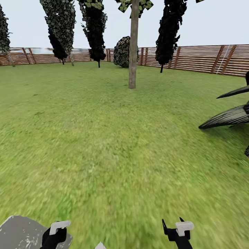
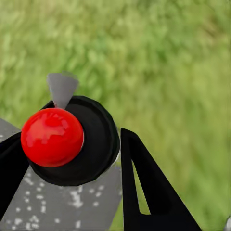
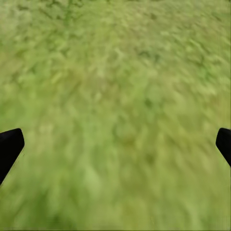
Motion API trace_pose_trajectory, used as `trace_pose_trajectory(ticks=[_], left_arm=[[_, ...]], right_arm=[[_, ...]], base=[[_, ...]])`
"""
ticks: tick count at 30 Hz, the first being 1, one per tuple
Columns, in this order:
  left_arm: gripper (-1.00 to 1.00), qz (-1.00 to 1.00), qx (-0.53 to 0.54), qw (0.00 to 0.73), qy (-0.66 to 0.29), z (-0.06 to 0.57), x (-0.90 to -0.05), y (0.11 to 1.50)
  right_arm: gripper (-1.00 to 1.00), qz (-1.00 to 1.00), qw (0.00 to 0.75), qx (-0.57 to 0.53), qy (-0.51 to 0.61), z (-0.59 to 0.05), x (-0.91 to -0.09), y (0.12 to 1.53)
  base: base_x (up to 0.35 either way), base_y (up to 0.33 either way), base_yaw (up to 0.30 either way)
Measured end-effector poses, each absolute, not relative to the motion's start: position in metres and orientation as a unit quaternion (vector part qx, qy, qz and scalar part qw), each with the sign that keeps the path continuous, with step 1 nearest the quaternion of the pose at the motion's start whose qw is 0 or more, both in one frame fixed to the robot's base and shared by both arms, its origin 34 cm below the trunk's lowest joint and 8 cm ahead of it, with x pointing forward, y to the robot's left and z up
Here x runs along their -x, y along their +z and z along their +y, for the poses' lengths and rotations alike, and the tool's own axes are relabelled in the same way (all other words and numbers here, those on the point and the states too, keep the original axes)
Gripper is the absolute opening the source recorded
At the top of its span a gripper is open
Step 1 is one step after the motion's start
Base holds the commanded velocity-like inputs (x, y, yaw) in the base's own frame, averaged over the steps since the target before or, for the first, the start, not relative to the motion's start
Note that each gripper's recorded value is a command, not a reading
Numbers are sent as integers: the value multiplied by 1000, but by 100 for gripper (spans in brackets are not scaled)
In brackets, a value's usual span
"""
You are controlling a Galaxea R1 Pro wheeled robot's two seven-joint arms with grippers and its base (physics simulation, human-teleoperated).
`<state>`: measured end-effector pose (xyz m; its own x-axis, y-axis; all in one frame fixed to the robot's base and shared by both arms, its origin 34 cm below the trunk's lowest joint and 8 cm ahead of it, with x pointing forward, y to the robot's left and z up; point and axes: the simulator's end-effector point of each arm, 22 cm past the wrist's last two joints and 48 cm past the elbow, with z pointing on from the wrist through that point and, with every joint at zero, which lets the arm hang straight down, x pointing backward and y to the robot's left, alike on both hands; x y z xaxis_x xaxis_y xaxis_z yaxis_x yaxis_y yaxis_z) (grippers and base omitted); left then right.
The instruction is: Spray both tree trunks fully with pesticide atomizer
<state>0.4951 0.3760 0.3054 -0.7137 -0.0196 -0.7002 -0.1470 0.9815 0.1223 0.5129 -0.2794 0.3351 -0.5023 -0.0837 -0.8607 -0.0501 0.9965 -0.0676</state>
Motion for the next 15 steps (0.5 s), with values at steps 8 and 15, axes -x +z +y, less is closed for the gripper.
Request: trace_pose_trajectory(ticks=[8,15], left_arm=[[-100,922,45,376,85,376,-495,305],[-100,922,45,376,85,376,-495,305]], right_arm=[[100,867,497,39,-17,-279,-513,335],[100,867,497,38,-17,-279,-512,335]], base=[[334,99,0],[334,99,0]])
